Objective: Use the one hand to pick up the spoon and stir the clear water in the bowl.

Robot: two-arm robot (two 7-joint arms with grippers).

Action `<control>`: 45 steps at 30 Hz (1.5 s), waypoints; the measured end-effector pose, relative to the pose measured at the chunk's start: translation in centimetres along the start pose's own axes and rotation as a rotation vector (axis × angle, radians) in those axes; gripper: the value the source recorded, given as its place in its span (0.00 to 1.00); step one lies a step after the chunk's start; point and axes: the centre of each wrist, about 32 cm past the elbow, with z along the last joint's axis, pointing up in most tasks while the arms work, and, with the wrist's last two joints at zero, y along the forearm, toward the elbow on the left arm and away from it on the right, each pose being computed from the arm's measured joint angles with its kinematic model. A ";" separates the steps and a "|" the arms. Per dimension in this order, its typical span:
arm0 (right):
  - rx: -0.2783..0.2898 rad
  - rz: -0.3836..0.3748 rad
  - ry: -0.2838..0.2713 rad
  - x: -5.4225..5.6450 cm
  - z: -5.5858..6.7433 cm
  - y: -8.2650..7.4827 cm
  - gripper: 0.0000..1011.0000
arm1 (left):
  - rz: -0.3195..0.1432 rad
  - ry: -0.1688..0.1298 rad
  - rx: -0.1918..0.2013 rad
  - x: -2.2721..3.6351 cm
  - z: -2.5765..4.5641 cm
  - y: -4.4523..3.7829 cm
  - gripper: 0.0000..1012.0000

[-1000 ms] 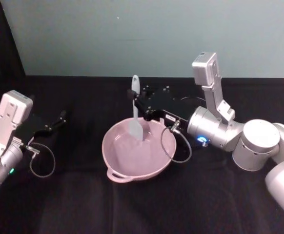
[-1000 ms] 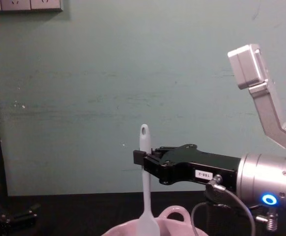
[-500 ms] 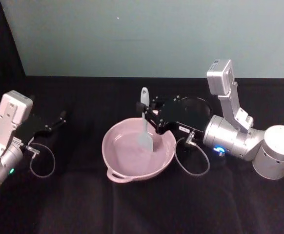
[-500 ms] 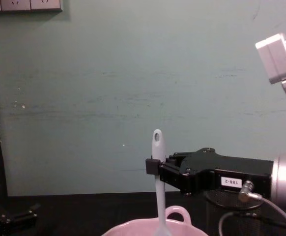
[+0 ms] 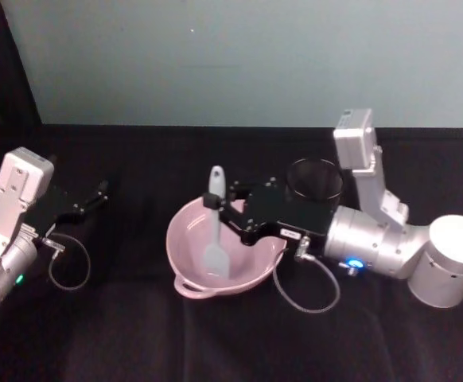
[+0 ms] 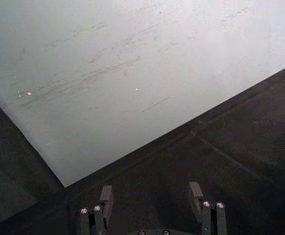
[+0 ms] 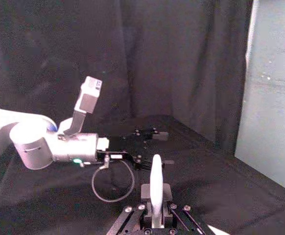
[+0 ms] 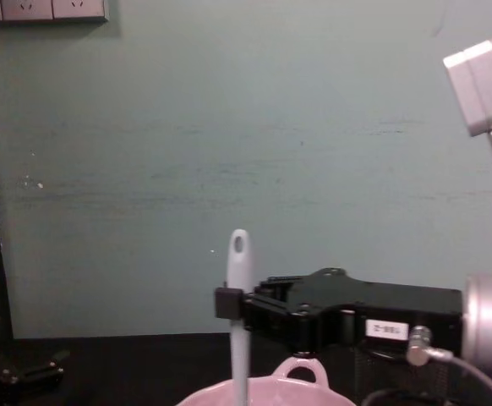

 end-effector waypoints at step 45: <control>0.055 -0.224 -0.093 3.3 -2.0 0.4 0.12 | 0.000 0.000 0.000 0.00 0.00 0.00 1.00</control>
